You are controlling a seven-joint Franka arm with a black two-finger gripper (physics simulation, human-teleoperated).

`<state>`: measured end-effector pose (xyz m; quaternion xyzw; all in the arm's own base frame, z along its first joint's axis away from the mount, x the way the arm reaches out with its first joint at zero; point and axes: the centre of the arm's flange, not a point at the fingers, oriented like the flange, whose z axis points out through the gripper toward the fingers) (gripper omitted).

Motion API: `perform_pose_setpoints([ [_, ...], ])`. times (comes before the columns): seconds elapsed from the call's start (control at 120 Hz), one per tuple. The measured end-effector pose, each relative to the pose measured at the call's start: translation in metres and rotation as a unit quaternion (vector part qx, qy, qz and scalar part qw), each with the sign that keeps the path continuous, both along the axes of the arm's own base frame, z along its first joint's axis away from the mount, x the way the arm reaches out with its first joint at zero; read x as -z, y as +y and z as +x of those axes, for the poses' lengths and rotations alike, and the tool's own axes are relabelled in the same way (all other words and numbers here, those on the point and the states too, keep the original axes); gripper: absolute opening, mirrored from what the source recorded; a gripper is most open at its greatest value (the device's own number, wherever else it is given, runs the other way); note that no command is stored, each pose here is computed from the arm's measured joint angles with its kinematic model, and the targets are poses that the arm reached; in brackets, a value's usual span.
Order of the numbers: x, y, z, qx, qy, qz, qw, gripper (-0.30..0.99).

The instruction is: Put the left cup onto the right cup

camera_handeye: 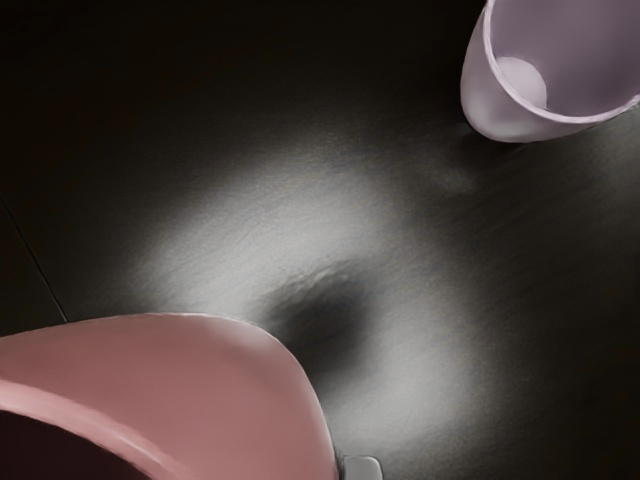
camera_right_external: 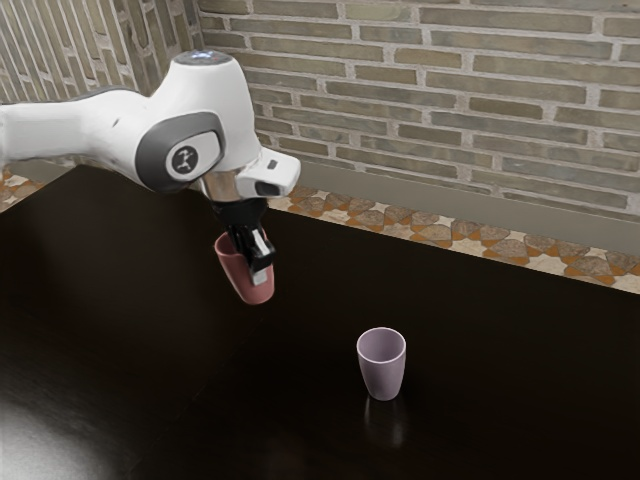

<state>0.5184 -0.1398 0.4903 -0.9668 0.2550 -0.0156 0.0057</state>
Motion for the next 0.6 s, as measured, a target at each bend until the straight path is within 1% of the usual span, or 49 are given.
perform_pose_setpoints([
  [0.258,-0.002,-0.032,0.013,0.007,0.006,0.001,1.000,-0.09],
  [0.392,0.005,-0.053,0.023,0.013,0.010,-0.004,1.000,-0.09],
  [0.6,0.007,-0.103,0.021,0.045,0.008,-0.012,0.999,-0.09],
])
